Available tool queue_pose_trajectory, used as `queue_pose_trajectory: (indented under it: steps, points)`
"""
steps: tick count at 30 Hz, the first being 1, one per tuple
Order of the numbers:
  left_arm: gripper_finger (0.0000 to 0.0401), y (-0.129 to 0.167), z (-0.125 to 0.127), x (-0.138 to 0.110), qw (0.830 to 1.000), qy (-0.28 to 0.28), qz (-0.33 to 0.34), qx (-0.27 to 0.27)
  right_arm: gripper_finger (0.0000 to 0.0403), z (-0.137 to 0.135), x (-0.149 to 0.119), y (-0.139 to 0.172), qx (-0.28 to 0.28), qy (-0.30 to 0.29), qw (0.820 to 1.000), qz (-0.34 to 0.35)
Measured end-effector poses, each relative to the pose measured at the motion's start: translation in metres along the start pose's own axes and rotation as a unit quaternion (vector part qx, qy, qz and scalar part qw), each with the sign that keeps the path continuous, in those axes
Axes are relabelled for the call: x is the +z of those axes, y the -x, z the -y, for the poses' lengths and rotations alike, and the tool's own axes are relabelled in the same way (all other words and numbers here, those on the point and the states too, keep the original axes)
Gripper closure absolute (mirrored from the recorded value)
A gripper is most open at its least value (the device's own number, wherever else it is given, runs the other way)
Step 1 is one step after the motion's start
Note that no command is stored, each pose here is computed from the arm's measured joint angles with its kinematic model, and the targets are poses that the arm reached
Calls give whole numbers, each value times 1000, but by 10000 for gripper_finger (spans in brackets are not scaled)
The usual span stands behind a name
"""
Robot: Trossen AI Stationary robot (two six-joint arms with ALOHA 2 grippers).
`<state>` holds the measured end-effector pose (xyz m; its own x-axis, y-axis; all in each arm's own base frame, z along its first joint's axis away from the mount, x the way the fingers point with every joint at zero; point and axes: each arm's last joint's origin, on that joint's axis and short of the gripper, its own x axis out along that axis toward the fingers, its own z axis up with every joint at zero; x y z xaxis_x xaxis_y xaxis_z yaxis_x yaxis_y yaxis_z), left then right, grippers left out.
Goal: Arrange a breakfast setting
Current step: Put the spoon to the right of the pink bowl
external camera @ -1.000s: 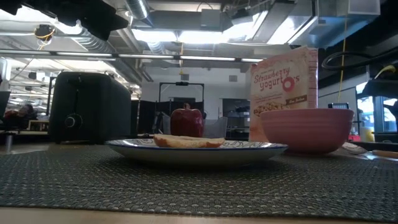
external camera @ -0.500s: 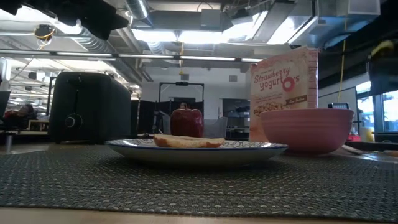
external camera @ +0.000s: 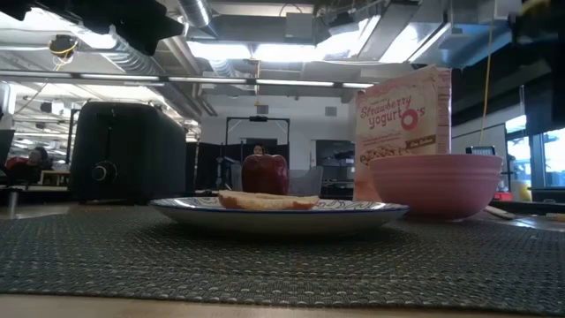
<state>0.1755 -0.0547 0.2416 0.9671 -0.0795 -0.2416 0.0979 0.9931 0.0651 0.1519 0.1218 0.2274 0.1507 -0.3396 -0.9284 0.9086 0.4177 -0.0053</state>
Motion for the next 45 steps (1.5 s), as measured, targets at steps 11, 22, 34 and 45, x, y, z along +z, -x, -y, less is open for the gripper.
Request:
queue_pose_trajectory:
  steps: [11, 22, 34, 45]
  points:
    - [241, 0, 0, 0, 1000, -4, -1, -1, 251, 24, 12, -60, -136, 33, 984, -108]
    - [241, 0, 0, 0, 1000, -4, -1, 3, 355, 24, 30, -72, -153, 2, 978, -144]
    - [241, 0, 0, 0, 1000, -4, -1, 3, 387, 29, 65, -88, -138, -37, 957, -252]
    - [241, 0, 0, 0, 1000, -4, -1, 3, 386, 45, 101, -102, -90, -58, 937, -333]
